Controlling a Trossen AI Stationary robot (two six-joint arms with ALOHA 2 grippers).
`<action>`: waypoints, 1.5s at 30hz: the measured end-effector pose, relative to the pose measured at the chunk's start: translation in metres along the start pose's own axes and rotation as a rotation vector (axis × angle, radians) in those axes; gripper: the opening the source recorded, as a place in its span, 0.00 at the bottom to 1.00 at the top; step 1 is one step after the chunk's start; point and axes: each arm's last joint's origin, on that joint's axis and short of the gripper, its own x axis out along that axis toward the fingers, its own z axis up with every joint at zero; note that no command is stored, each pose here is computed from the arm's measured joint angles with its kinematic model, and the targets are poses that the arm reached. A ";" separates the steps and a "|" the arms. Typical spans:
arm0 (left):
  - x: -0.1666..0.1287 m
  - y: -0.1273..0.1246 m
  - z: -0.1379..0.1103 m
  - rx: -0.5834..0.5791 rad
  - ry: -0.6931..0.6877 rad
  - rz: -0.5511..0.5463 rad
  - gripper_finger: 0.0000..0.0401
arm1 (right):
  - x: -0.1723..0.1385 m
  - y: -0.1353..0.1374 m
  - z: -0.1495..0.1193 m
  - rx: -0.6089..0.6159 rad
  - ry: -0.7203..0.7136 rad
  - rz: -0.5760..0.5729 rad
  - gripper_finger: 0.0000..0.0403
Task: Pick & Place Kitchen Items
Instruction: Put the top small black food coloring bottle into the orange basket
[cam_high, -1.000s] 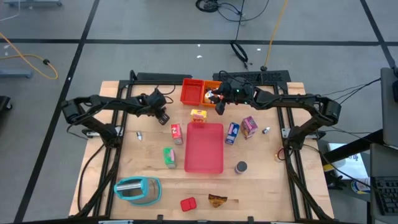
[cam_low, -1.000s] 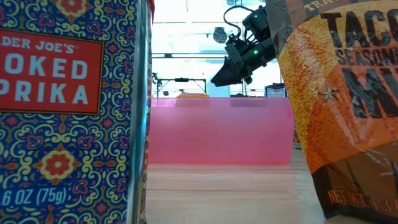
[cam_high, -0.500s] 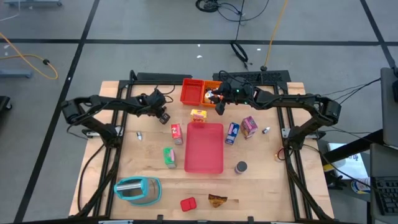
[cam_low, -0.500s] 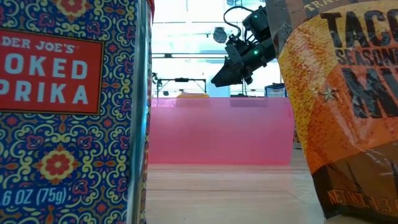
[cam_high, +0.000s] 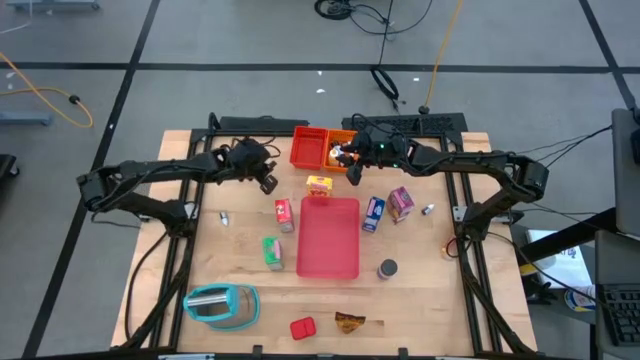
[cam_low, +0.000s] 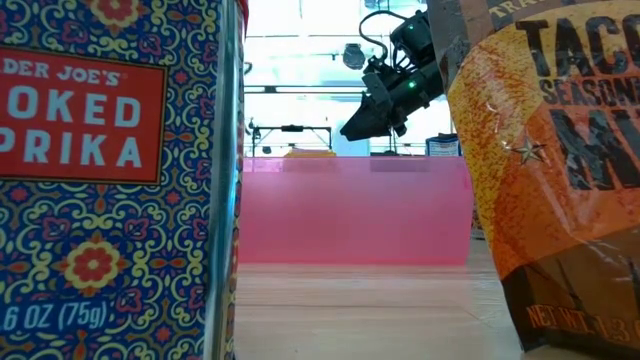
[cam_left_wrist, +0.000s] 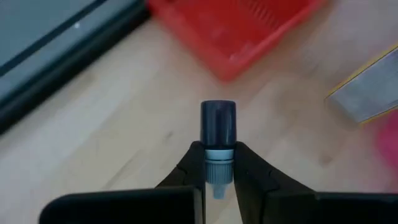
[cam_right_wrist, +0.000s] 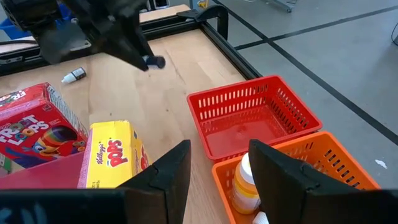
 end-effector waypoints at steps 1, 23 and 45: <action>-0.004 -0.003 0.005 -0.002 -0.024 -0.010 0.09 | 0.000 0.000 0.000 0.000 0.000 0.000 0.39; 0.013 -0.029 0.103 -0.003 -0.264 -0.132 0.09 | 0.001 0.010 0.000 0.007 0.002 0.028 0.39; 0.109 -0.041 0.166 0.028 -0.170 -0.207 0.09 | -0.001 0.032 -0.023 -0.009 0.231 0.078 0.33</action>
